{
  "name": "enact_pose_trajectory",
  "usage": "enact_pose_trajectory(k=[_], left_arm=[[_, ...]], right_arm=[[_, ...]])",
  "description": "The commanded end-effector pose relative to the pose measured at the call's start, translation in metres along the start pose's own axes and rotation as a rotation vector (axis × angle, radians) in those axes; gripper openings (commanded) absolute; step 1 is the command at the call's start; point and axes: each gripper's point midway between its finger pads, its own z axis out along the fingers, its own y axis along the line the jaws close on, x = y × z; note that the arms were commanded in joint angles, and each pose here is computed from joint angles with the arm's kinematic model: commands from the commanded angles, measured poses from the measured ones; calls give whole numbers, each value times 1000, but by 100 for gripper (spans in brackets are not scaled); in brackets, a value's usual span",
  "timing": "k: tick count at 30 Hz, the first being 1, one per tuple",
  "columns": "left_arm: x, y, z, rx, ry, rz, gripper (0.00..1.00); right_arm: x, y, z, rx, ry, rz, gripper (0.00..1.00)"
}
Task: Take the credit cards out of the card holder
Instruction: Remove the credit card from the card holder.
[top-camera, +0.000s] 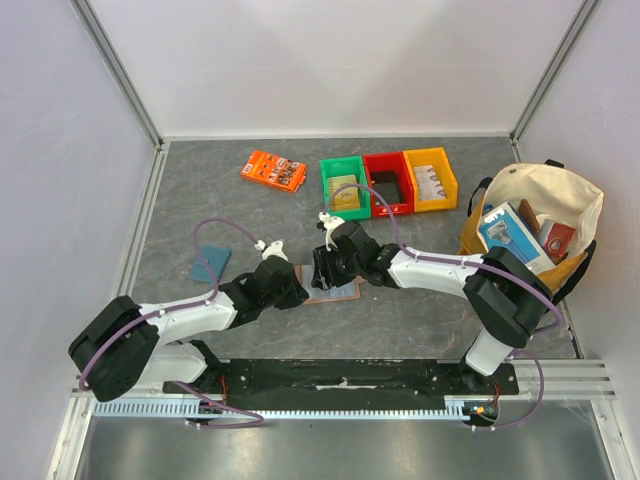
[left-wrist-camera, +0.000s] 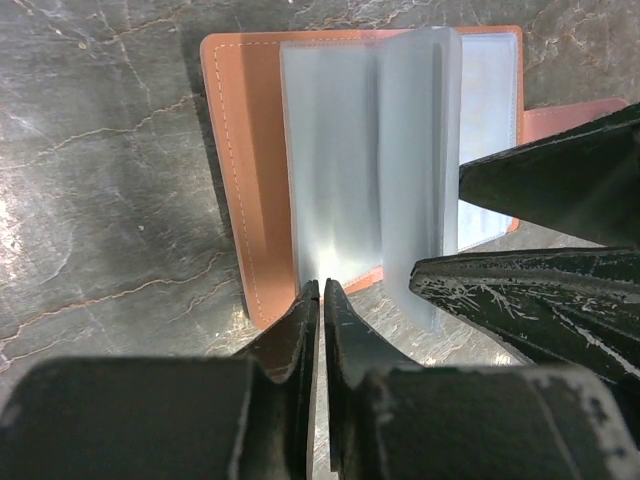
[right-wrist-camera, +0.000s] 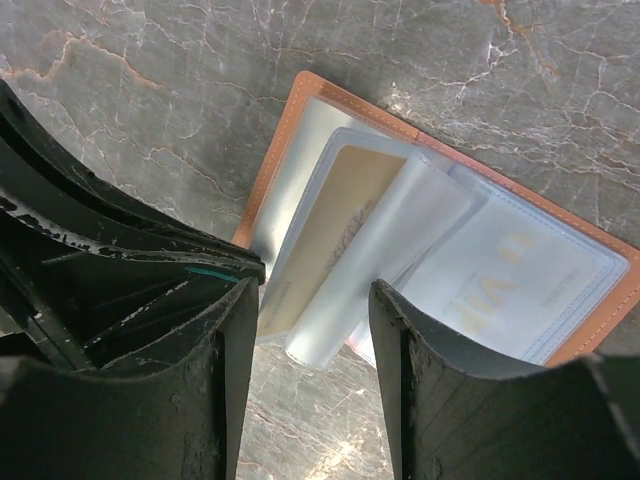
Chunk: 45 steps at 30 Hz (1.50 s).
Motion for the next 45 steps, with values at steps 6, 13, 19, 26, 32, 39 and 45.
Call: enact_pose_trajectory(k=[6,13,19,26,32,39,45], left_arm=[[-10,0,-10,2,-52,-26,11],[-13,-2,-16,6,-59,-28,15],[-17,-3,-21,11,-75,-32,17],[-22,-5,-26,19,-93,-31,19],[-27,-16,-26,43,-92,-7,20],[-44,-26,-19,40,-112,36,18],[-55,-19,-1,2,-97,50,15]], right_arm=[[-8,-6,-5,44,-39,-18,60],[-8,1,-3,7,-36,-18,70],[-8,-7,-6,34,-45,-12,83],[-6,-20,-14,98,-48,-16,93],[-14,-48,-26,261,-94,-14,90],[-31,-60,-45,356,-147,-50,77],[-39,-18,-26,122,-145,-7,58]])
